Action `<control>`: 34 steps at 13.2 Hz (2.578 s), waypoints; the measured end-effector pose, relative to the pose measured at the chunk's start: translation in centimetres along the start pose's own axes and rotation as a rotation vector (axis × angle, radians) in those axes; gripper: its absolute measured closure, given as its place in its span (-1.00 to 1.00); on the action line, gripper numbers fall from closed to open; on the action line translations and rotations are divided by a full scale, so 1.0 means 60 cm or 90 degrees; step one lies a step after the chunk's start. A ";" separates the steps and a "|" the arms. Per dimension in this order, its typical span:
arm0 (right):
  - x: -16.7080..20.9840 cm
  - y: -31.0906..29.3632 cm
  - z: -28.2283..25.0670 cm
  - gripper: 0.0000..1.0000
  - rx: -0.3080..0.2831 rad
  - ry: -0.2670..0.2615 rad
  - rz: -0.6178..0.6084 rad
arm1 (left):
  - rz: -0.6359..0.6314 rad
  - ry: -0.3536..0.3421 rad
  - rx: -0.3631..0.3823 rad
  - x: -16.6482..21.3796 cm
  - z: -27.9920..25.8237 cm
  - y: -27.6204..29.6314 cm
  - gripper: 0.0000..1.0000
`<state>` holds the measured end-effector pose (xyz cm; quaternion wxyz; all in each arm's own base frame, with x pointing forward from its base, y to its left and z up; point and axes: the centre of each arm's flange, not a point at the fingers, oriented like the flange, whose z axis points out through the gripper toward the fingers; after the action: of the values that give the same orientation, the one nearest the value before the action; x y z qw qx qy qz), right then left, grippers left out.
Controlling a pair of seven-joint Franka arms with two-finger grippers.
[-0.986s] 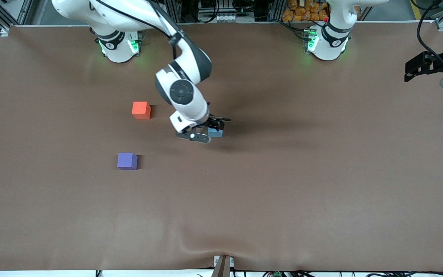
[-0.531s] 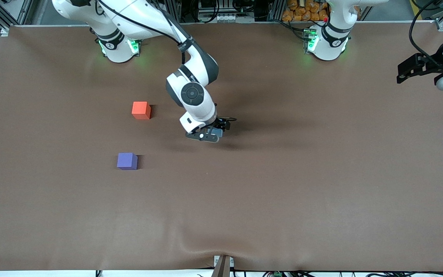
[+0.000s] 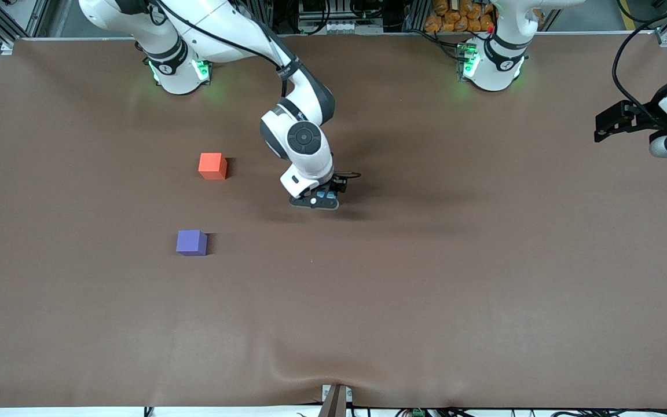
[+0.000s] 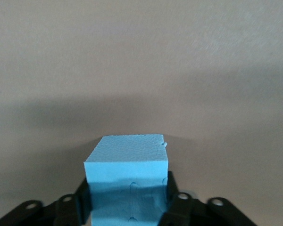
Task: Place blue block between orange and purple blocks
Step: 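Carry the blue block with the right gripper toward the orange block, then lower the blue block between the orange and purple blocks, open the right gripper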
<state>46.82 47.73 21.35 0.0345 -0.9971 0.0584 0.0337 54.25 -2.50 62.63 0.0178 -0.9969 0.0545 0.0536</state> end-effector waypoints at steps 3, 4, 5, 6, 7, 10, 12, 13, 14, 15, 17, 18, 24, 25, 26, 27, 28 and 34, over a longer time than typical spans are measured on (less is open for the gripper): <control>0.049 0.047 -0.063 -0.11 -0.034 -0.021 -0.022 | 0.002 0.001 0.000 0.006 0.004 0.001 -1.00; 0.079 0.084 -0.115 -0.11 -0.046 -0.039 -0.019 | 0.007 0.003 0.001 0.007 0.002 0.008 -1.00; 0.110 0.132 -0.172 -0.11 -0.049 -0.051 -0.005 | 0.011 0.005 0.001 0.007 0.000 0.013 -1.00; 0.137 0.187 -0.222 -0.07 -0.050 -0.061 0.005 | 0.012 0.006 0.002 0.007 -0.002 0.015 -1.00; 0.160 0.246 -0.253 -0.02 -0.047 -0.069 -0.001 | 0.012 0.008 0.002 0.007 -0.003 0.015 -1.00; 0.206 0.449 -0.251 0.00 -0.035 -0.100 -0.045 | 0.013 0.009 0.002 0.007 -0.005 0.017 -1.00; 0.201 0.521 -0.215 0.00 -0.031 -0.113 -0.051 | 0.015 0.009 0.002 0.007 -0.005 0.019 -1.00; 0.192 0.545 -0.189 0.00 -0.028 -0.110 -0.064 | 0.016 0.009 0.002 0.007 -0.005 0.020 -1.00; 0.185 0.574 -0.161 0.00 -0.023 -0.102 -0.074 | 0.017 0.010 0.002 0.007 -0.006 0.022 -1.00; 0.178 0.602 -0.137 0.00 -0.018 -0.098 -0.074 | 0.020 0.010 0.002 0.007 -0.007 0.026 -1.00; 0.168 0.624 -0.116 0.00 -0.007 -0.098 -0.067 | 0.025 0.012 0.003 0.007 -0.008 0.033 -1.00; 0.167 0.621 -0.114 0.00 -0.006 -0.091 -0.068 | 0.025 0.012 0.003 0.007 -0.008 0.033 -1.00; 0.139 0.589 -0.081 0.00 -0.003 -0.069 -0.092 | 0.024 0.012 0.003 0.007 -0.009 0.032 -1.00; 0.135 0.591 -0.073 0.00 -0.004 -0.068 -0.091 | 0.024 0.012 0.003 0.007 -0.009 0.032 -1.00; 0.132 0.593 -0.067 0.00 -0.004 -0.069 -0.091 | 0.024 0.012 0.003 0.007 -0.009 0.032 -1.00; 0.130 0.593 -0.063 0.00 -0.005 -0.070 -0.091 | 0.024 0.012 0.003 0.007 -0.009 0.032 -1.00; 0.129 0.593 -0.061 0.00 -0.005 -0.069 -0.091 | 0.024 0.012 0.003 0.007 -0.009 0.032 -1.00; 0.120 0.580 -0.038 0.00 -0.008 -0.062 -0.101 | 0.023 0.012 0.003 0.007 -0.009 0.031 -1.00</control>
<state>49.99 12.25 20.82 0.0339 -0.9960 -0.0226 0.0796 54.51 -4.39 63.06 0.0185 -0.9962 0.0728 0.0443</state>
